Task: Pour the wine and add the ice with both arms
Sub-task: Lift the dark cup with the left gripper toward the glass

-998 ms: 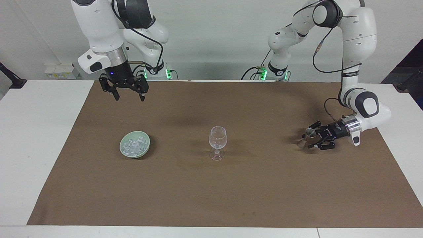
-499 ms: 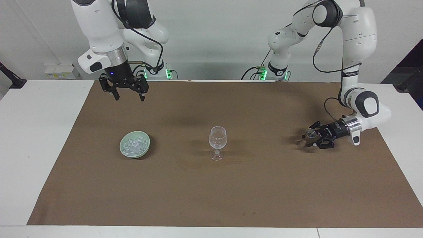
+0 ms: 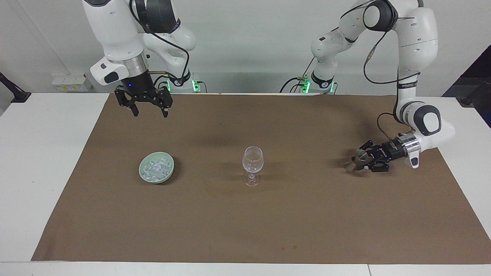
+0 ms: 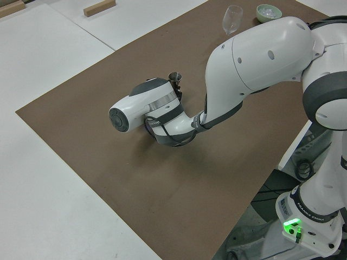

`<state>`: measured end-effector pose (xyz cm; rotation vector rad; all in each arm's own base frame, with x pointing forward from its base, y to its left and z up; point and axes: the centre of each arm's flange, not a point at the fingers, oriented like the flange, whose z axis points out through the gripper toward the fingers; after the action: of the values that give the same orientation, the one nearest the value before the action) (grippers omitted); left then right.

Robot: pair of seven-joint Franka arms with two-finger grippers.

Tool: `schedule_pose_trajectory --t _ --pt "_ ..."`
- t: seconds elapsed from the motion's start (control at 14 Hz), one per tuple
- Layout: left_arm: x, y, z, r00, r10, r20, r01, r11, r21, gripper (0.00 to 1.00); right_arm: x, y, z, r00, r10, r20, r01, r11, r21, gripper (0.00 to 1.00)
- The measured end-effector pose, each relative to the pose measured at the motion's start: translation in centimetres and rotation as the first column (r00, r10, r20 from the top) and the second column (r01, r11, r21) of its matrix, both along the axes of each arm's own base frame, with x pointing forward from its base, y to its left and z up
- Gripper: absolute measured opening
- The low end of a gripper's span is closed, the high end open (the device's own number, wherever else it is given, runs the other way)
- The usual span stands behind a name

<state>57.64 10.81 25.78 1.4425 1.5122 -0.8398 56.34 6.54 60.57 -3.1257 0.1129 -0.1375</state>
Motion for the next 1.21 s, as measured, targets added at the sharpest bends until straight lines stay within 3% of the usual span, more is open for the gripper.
schedule_pose_trajectory --t 0.14,0.93,1.21 --pt "0.0 0.0 0.0 1.000 0.000 0.000 0.000 1.000 0.000 0.24 0.0 0.0 0.0 1.000 0.000 0.000 0.000 1.000 0.000 1.00" --pt "-0.1 -0.1 0.1 1.000 -0.010 -0.002 0.010 1.000 -0.014 0.24 0.0 0.0 0.0 1.000 0.000 0.000 0.000 1.000 0.000 1.00" --pt "0.6 -0.2 3.5 1.000 0.008 0.001 -0.008 1.000 -0.002 0.24 0.0 0.0 0.0 1.000 0.000 0.000 0.000 1.000 0.000 1.00"
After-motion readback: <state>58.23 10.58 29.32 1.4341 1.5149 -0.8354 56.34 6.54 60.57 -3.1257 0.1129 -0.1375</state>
